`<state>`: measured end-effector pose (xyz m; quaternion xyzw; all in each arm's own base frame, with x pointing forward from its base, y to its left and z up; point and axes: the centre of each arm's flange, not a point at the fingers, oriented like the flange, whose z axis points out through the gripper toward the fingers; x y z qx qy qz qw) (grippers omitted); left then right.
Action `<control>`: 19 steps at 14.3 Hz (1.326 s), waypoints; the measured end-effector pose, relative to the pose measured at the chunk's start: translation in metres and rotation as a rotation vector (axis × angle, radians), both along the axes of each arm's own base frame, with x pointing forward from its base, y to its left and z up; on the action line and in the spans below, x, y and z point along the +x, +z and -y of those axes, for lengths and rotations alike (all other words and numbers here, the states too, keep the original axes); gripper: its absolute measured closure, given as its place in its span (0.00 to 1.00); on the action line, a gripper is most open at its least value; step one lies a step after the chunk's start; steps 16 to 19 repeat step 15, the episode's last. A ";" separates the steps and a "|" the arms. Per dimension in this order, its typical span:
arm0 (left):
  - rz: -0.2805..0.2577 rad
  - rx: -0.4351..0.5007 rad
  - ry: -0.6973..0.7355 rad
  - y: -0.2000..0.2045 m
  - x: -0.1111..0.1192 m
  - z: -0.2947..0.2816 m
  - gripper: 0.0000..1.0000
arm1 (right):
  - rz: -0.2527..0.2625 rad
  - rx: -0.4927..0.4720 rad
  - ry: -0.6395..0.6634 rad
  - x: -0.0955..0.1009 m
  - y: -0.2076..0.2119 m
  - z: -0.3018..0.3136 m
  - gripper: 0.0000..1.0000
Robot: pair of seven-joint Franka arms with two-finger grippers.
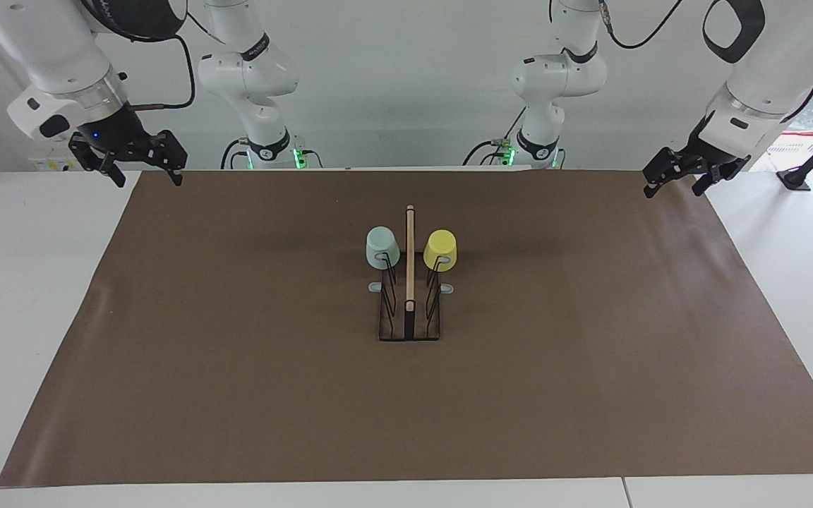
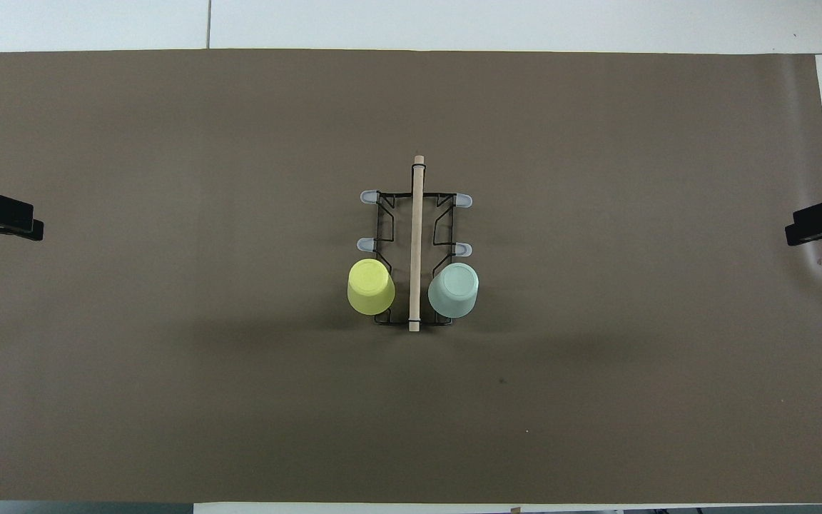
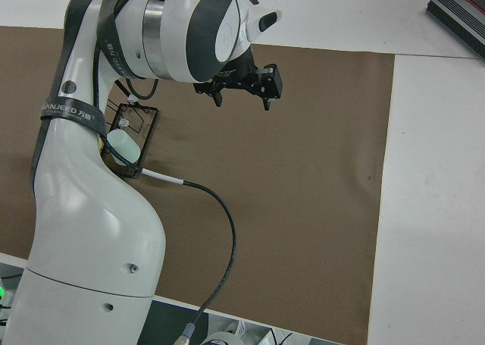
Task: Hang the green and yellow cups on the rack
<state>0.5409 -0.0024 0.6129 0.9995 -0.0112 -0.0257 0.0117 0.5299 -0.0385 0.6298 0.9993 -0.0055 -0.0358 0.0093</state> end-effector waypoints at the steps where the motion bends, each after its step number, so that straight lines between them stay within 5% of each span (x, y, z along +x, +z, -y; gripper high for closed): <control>1: 0.000 0.000 0.000 0.000 0.000 0.000 0.00 | 0.001 -0.001 -0.010 0.000 0.000 -0.001 0.00; 19: 0.000 0.000 0.000 0.000 0.000 0.000 0.00 | 0.019 0.020 -0.013 0.004 0.000 -0.004 0.00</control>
